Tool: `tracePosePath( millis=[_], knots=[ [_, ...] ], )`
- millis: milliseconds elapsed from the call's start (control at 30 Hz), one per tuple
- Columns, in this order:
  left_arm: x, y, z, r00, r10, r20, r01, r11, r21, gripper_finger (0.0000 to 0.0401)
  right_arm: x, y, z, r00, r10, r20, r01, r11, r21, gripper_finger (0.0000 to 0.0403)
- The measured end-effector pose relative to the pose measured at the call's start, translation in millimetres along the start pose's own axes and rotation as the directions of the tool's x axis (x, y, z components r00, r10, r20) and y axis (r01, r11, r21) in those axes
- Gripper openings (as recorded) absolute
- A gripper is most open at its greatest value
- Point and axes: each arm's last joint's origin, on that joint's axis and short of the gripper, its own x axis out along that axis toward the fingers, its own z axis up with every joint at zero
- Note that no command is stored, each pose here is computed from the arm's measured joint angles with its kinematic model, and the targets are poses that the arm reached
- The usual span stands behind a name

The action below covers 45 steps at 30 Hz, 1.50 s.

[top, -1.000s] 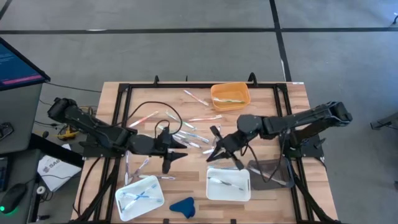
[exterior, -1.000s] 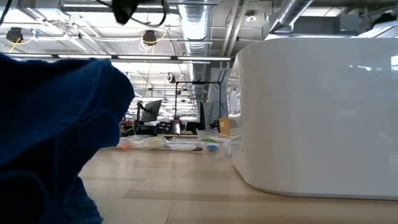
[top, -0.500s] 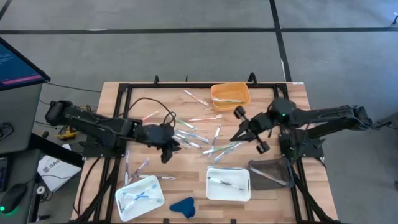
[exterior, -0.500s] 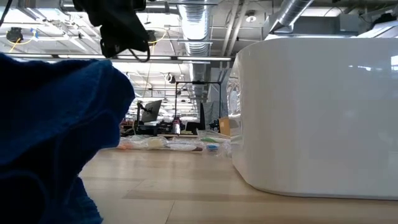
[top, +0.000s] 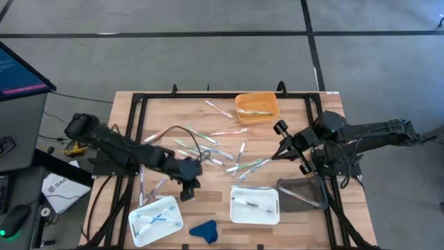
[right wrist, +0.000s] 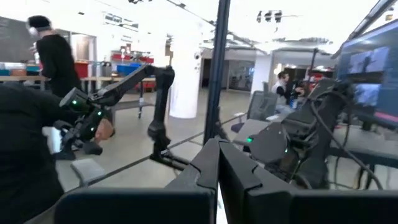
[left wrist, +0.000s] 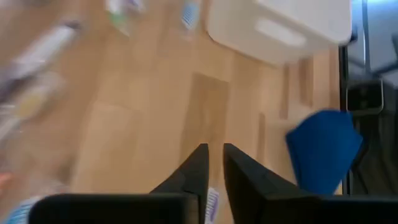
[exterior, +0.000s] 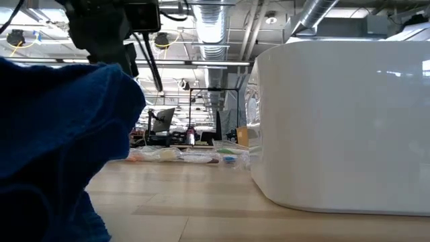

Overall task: Pick & Place Toothbrushes
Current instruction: Put the violet toothbrush into the right white bin

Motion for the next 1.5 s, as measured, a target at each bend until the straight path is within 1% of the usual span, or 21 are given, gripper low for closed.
tracePosePath(
  millis=[133, 200, 300, 367, 433, 667, 800, 967, 1233, 1400, 1500],
  knots=[
    [13.3, -15.7, 3.8, 0.996, -0.006, -0.086, 0.009, 0.999, 0.037, 0.0006, 5.2, 3.8, -1.8, 1.0, 0.013, 0.002, -0.013, 1.0, 0.006, 0.0],
    [16.5, -22.8, 4.3, 0.99, 0.019, -0.141, -0.011, 0.999, 0.052, 0.0002, 6.0, 5.5, -1.8, 1.0, 0.011, 0.003, -0.011, 1.0, 0.007, 0.0],
    [15.2, -28.2, 2.4, 0.966, 0.086, -0.245, -0.071, 0.995, 0.069, 0.0001, 6.5, 6.6, -1.1, 1.0, -0.002, 0.008, 0.002, 1.0, 0.006, 0.0],
    [14.6, -28.2, 0.4, 0.947, 0.134, -0.291, -0.116, 0.99, 0.078, 0.0001, 7.0, 7.5, -1.5, 1.0, 0.002, 0.006, -0.002, 1.0, 0.008, 0.0],
    [14.7, -26.7, -2.3, 0.934, 0.157, -0.321, -0.14, 0.987, 0.076, 0.0001, 7.2, 8.2, -1.3, 1.0, 0.005, 0.007, -0.005, 1.0, 0.008, 0.0],
    [20.8, -27.0, -7.2, 0.912, 0.088, -0.4, -0.084, 0.996, 0.027, 0.0001, 7.4, 8.3, -1.4, 1.0, -0.009, 0.006, 0.009, 1.0, 0.008, 0.0],
    [29.0, -26.1, -10.7, 0.894, 0.073, -0.443, -0.074, 0.997, 0.014, 0.0008, 7.4, 8.2, -1.7, 1.0, -0.011, 0.003, 0.011, 1.0, 0.009, 0.0],
    [44.0, -23.9, -17.1, 0.866, 0.085, -0.492, -0.09, 0.996, 0.015, 0.0035, 7.4, 8.2, -1.9, 1.0, -0.011, 0.001, 0.011, 1.0, 0.009, 0.0],
    [67.5, -19.4, -29.6, 0.812, 0.099, -0.576, -0.112, 0.994, 0.013, 0.0103, 7.4, 8.2, -2.1, 1.0, -0.011, -0.001, 0.011, 1.0, 0.011, 0.0],
    [71.2, -19.4, -32.1, 0.805, 0.11, -0.583, -0.119, 0.993, 0.023, 0.0139, 7.4, 8.2, -2.1, 1.0, -0.011, -0.001, 0.011, 1.0, 0.01, 0.0],
    [72.2, -18.3, -32.3, 0.808, 0.136, -0.573, -0.139, 0.99, 0.038, 0.0152, 7.4, 8.2, -2.2, 1.0, -0.011, -0.002, 0.011, 1.0, 0.01, 0.0]
  ],
)
